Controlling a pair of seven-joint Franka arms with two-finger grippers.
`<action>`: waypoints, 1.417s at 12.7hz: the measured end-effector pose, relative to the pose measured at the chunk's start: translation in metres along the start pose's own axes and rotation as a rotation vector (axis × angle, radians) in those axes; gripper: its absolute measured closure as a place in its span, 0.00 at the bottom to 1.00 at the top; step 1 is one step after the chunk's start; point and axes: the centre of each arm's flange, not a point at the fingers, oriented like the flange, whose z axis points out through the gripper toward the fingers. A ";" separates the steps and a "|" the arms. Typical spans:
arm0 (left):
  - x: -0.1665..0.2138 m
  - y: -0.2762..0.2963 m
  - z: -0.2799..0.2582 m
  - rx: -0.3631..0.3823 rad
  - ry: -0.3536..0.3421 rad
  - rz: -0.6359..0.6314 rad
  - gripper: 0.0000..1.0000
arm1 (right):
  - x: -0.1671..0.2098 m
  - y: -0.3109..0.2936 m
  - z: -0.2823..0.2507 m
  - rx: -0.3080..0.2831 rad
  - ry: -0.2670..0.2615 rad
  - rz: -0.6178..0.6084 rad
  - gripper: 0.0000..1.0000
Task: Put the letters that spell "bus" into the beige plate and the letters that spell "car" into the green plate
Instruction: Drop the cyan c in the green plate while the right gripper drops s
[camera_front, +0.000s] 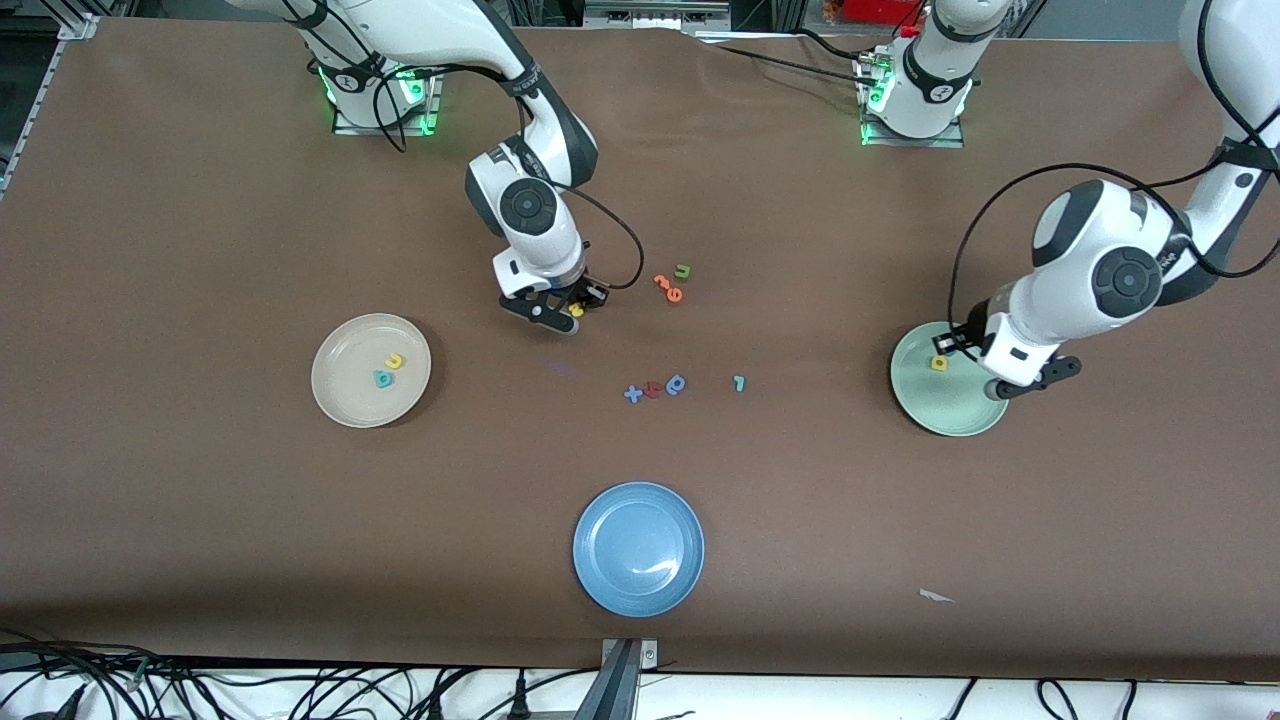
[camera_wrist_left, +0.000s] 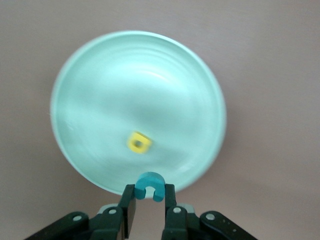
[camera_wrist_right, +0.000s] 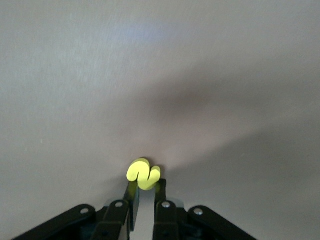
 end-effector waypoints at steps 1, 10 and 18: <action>0.006 -0.010 0.013 0.030 0.005 0.011 0.73 | 0.011 0.005 -0.009 -0.015 -0.002 -0.009 0.83; 0.052 0.020 0.046 0.059 0.034 -0.028 0.72 | 0.160 0.149 -0.082 -0.185 -0.092 -0.202 0.83; 0.048 0.044 0.046 0.033 0.027 -0.209 0.07 | 0.205 0.217 -0.102 -0.223 -0.185 -0.285 0.31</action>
